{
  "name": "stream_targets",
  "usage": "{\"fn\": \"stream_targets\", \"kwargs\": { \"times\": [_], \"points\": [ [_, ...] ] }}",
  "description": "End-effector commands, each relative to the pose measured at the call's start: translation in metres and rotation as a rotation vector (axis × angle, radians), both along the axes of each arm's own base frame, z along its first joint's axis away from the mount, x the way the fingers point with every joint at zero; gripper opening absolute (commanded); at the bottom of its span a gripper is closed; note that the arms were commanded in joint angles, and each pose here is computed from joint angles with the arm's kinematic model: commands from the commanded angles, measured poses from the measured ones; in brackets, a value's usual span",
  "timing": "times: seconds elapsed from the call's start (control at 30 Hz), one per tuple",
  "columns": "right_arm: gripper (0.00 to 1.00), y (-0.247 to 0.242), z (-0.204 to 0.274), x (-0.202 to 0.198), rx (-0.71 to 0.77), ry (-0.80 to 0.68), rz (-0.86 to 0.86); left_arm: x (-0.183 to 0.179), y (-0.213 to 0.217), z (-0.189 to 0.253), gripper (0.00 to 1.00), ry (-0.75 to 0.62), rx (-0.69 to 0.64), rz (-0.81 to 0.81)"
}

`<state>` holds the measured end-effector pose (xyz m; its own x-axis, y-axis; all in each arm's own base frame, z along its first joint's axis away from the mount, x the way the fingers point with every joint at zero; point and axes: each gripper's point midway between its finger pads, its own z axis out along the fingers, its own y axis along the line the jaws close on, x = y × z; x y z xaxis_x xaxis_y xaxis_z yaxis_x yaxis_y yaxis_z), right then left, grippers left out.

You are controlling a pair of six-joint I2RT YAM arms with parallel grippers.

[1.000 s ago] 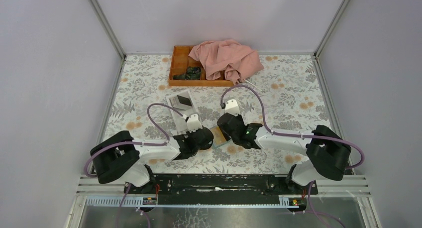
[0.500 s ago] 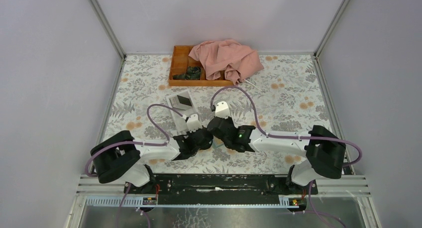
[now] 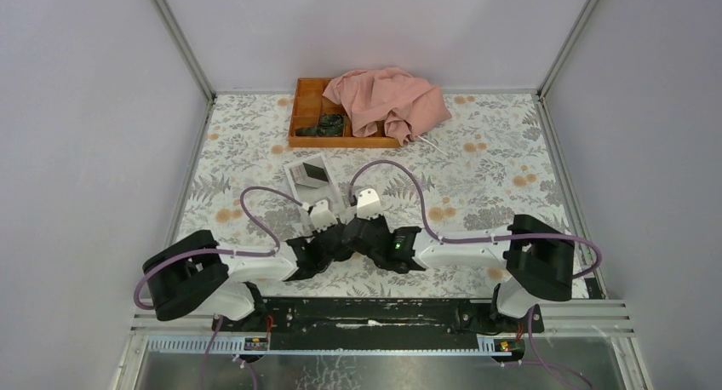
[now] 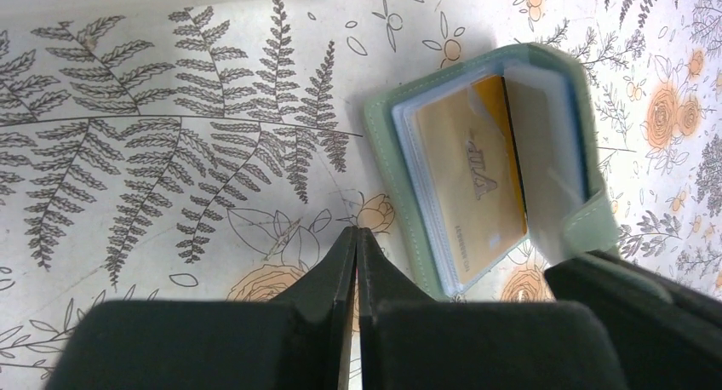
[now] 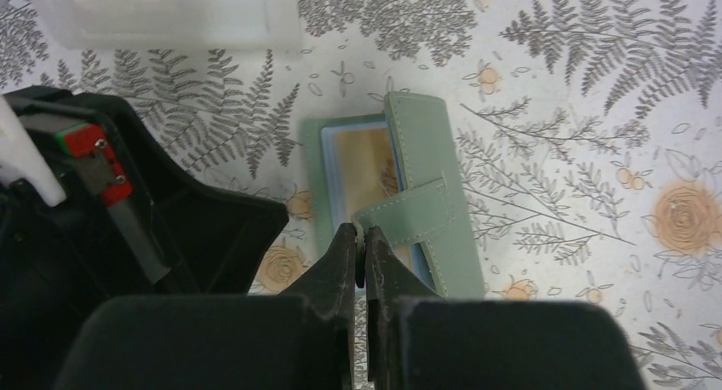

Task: Put the credit cards into the card holder
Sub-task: Close the card holder at the center of the board.

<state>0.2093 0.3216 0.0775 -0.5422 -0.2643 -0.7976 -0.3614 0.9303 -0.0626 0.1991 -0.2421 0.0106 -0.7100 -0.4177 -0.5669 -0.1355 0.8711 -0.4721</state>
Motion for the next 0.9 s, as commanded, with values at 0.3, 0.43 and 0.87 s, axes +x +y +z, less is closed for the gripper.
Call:
{"fn": "stream_targets", "kwargs": {
  "times": [0.3, 0.43, 0.87],
  "points": [
    [0.08, 0.059, 0.003, -0.016, 0.097, 0.005, 0.024, -0.010, 0.023, -0.018, 0.05, 0.033, 0.027, 0.042],
    [0.18, 0.066, -0.001, -0.021, 0.098, 0.016, 0.035, -0.010, 0.025, -0.017, 0.04, 0.028, 0.032, 0.044],
    [0.49, 0.080, 0.003, -0.037, 0.109, 0.046, 0.092, -0.009, 0.036, -0.015, 0.03, 0.013, 0.058, 0.072]
  ]
}}
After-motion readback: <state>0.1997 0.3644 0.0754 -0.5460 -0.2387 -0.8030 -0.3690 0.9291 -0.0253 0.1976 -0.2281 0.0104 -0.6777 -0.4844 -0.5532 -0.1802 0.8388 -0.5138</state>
